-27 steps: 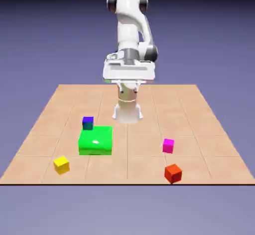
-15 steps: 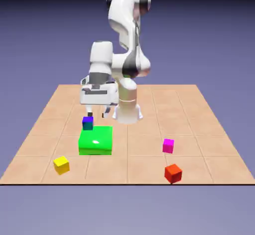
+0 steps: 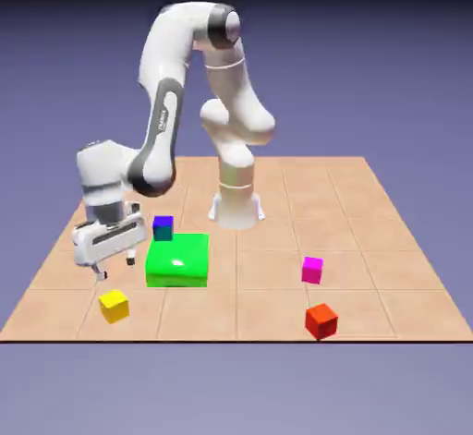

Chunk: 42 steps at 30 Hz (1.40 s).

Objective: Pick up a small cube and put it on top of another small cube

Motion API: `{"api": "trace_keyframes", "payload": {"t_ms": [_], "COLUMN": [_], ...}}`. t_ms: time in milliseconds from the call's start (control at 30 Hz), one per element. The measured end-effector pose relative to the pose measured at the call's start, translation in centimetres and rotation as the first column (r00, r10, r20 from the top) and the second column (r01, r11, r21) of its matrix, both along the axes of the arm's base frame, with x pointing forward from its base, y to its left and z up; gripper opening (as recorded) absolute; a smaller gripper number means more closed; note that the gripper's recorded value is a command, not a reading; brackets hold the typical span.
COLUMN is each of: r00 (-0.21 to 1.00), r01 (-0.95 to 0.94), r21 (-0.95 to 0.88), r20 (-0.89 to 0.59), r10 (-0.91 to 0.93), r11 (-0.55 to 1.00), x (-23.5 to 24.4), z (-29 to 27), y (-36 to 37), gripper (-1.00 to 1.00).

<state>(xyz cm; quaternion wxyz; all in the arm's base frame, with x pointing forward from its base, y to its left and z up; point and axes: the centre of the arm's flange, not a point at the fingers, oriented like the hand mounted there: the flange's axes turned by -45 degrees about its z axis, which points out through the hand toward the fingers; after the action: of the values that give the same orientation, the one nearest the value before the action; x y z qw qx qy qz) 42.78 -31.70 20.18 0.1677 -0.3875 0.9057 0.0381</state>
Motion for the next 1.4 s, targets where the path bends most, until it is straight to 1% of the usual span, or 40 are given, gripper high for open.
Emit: {"api": "trace_keyframes", "payload": {"t_ms": [33, 67, 100, 267, 300, 367, 533, 633, 700, 767, 833, 933, 1033, 1100, 1133, 1167, 1400], "r00": [0.997, 0.994, 0.994, 0.994, 0.994, 0.994, 0.994, 0.99, 0.951, 0.884, 0.791, 0.586, 0.372, 0.227, 0.188, 0.188, 0.188], "r01": [0.079, 0.109, 0.109, 0.109, 0.109, 0.109, 0.109, -0.141, -0.309, -0.468, -0.611, -0.809, -0.926, -0.972, -0.98, -0.98, -0.98], "r21": [0.047, 0.064, 0.064, 0.064, 0.064, 0.064, 0.064, 0.08, 0.085, 0.085, 0.083, 0.075, 0.068, 0.064, 0.064, 0.064, 0.064], "r20": [-0.016, -0.022, -0.022, -0.022, -0.022, -0.022, -0.022, 0.0, 0.011, 0.019, 0.023, 0.019, 0.002, -0.016, -0.021, -0.021, -0.022], "r10": [-0.078, -0.108, -0.108, -0.108, -0.108, -0.108, -0.108, 0.142, 0.309, 0.468, 0.611, 0.81, 0.928, 0.974, 0.982, 0.982, 0.982], "r11": [0.996, 0.992, 0.992, 0.992, 0.992, 0.992, 0.992, 0.987, 0.947, 0.88, 0.787, 0.583, 0.371, 0.227, 0.189, 0.189, 0.189], "x": [-0.5, -0.7, -0.7, 0.7, 0.7, 0.7, -0.7, 2.8, 3.9, 4.0, 3.2, 0.4, -4.0, -7.3, -8.2, -8.2, -9.1], "z": [-1.2, -1.6, -1.6, -8.2, -8.3, -8.3, -1.7, 0.2, 1.2, 2.1, 2.8, 3.5, 3.7, 3.6, 3.5, 3.5, -2.7], "y": [-1.0, -1.3, -1.3, -0.2, -0.2, -0.2, -1.3, 8.2, 14.8, 21.3, 27.4, 37.1, 43.8, 47.0, 47.7, 47.7, 49.1], "gripper": [0.0, 0.0, 0.0, 0.0, -1.0, -1.0, -1.0, -1.0, -1.0, -1.0, -1.0, -1.0, -1.0, -1.0, -1.0, -1.0, -1.0]}}
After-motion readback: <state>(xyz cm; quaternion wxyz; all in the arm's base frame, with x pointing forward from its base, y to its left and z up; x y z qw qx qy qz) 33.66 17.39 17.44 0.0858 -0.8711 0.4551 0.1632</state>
